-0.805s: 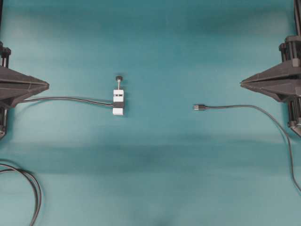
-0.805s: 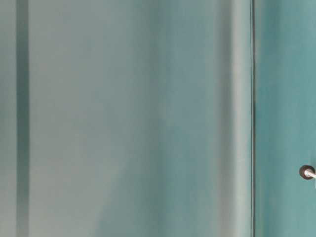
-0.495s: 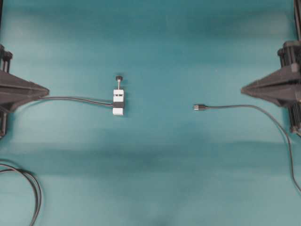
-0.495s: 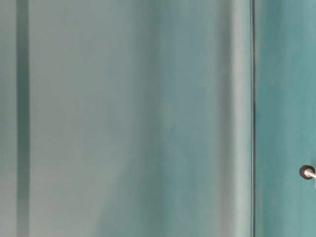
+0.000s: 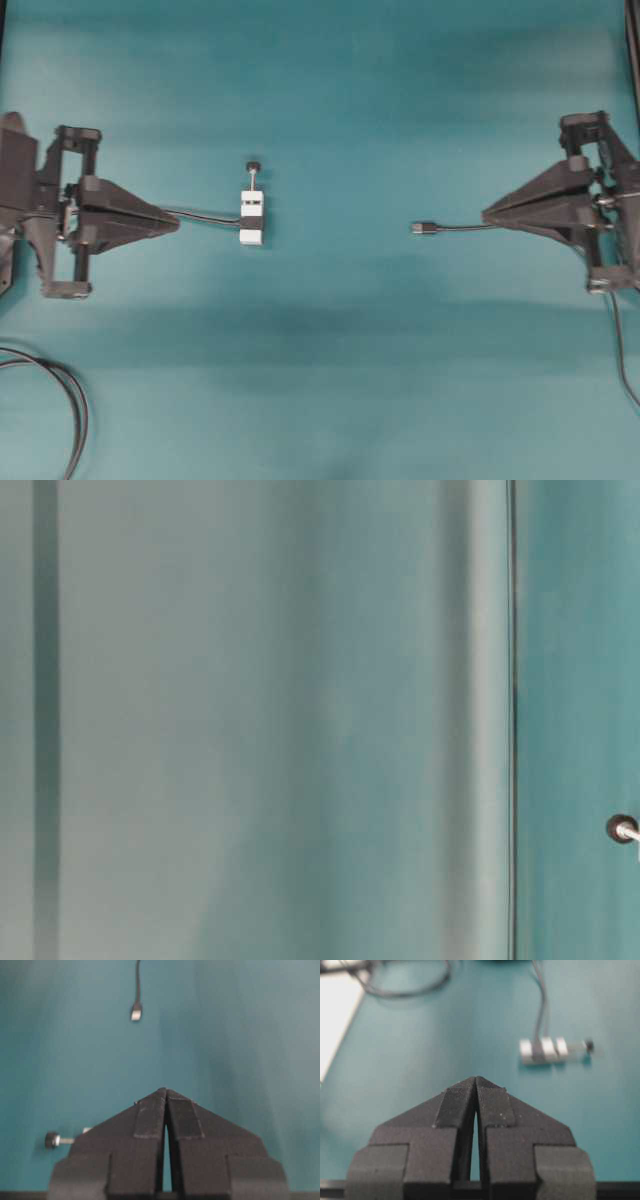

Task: Insert the USB cable into the female connector supported by the left arm.
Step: 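Lower both grippers toward the white clamp and the USB plug, then open both grippers and move them over the clamp and plug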

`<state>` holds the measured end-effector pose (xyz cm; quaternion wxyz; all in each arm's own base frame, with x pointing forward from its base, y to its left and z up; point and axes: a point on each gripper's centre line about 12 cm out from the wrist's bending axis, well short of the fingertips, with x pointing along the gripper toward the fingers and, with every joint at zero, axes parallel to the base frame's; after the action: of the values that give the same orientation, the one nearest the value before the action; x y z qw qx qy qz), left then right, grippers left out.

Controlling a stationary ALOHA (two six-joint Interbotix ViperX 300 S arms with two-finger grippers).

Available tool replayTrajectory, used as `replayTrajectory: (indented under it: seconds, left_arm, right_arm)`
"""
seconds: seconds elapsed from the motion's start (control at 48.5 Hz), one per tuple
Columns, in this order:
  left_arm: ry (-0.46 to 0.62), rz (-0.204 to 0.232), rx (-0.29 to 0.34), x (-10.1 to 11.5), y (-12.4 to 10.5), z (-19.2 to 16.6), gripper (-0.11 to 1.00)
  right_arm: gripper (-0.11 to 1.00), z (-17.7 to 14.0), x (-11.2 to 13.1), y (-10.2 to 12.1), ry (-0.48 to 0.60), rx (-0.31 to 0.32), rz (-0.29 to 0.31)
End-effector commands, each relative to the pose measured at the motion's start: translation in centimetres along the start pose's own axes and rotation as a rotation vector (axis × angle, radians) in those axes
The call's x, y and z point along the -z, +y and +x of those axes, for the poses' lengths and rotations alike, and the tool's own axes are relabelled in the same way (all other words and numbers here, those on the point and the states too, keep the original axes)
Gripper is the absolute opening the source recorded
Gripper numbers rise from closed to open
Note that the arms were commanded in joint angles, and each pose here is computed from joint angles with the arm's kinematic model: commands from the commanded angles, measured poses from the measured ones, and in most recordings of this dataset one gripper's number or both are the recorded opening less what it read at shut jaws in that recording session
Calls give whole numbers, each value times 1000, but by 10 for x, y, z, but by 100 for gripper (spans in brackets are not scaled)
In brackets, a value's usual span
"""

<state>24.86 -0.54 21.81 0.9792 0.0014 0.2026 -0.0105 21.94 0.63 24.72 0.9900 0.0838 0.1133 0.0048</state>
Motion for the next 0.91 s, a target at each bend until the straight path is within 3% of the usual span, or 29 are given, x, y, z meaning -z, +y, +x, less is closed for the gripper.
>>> replayTrajectory:
  seconds: [0.0, 0.103, 0.248, 0.31, 0.475, 0.578, 0.805, 0.888]
  left_arm:
    - [11, -3, -10, -3, 3, 7, 11]
    - [57, -5, -14, 6, 4, 16, 31]
    - [118, -8, -15, 19, 5, 30, 71]
    - [133, -8, -17, 23, 5, 36, 83]
    - [129, -11, -27, 32, 9, 51, 83]
    - [95, -17, -41, 34, 13, 58, 83]
    - [46, -21, -55, 49, 18, 76, 85]
    - [46, -25, -59, 57, 20, 81, 86]
  right_arm:
    - [0, 6, -4, -7, 11, 34, 6]
    - [0, 10, 5, -18, 49, 79, 15]
    - [0, 15, 16, -25, 94, 108, 7]
    - [0, 17, 20, -26, 114, 110, -1]
    - [1, 23, 41, -30, 193, 122, 2]
    - [8, 26, 55, -33, 233, 129, 2]
    - [55, 35, 68, -46, 243, 168, 21]
    - [62, 38, 72, -48, 258, 174, 24]
